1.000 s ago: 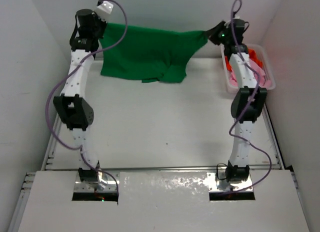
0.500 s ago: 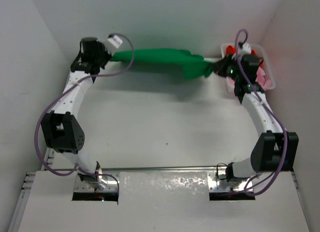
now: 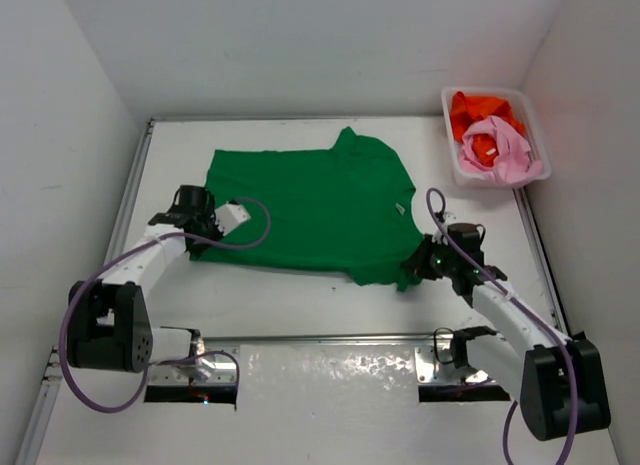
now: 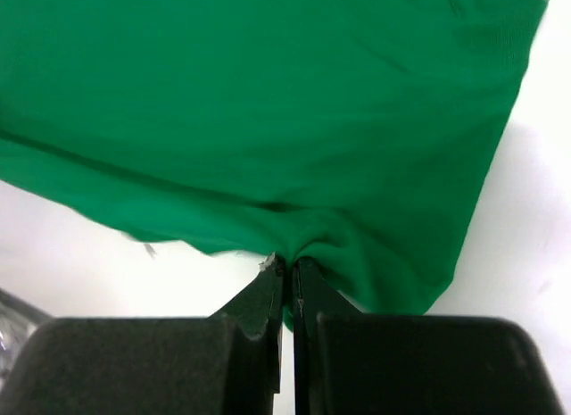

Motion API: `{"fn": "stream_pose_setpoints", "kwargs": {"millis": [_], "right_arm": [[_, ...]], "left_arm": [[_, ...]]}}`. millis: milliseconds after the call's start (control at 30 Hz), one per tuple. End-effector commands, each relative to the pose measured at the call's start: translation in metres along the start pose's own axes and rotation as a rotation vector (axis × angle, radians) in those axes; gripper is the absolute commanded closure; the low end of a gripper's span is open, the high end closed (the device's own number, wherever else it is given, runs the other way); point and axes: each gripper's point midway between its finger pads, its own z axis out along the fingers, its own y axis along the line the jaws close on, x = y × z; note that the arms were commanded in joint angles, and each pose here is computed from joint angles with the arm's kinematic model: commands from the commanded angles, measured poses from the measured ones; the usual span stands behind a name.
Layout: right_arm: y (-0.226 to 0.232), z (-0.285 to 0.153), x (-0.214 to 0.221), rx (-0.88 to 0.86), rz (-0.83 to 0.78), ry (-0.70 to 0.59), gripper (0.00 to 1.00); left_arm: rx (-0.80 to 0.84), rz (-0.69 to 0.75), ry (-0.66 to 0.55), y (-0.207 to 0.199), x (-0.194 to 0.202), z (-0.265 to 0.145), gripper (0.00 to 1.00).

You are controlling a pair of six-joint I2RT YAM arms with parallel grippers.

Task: Fold and stack the t-shirts
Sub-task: Flatten out the tshirt, then grap the side of the flattened tshirt closest away from the robot with both arms, then fold the flattened tshirt in 1/3 of the way

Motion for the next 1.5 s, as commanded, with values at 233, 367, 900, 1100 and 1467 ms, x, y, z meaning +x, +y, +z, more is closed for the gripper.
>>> {"fn": "stream_pose_setpoints", "kwargs": {"millis": [233,367,900,1100,1467], "right_arm": [[0.013,0.005,-0.002,-0.045,-0.009,-0.003,1.0],[0.021,0.014,-0.038,-0.04,-0.079,-0.042,1.0],[0.003,0.06,-0.104,0.052,-0.215,-0.03,1.0],[0.002,0.082,-0.115,0.036,-0.243,0.008,1.0],[-0.013,0.111,-0.131,0.083,-0.281,0.056,0.79]], "left_arm": [[-0.05,-0.118,0.064,-0.008,0.023,-0.019,1.0],[-0.094,-0.175,0.045,0.01,0.011,-0.015,1.0],[-0.105,-0.284,0.12,0.058,-0.013,0.03,1.0],[-0.115,-0.291,0.154,0.068,-0.016,0.046,1.0],[-0.148,-0.373,0.198,0.086,-0.019,0.069,0.65]]}}
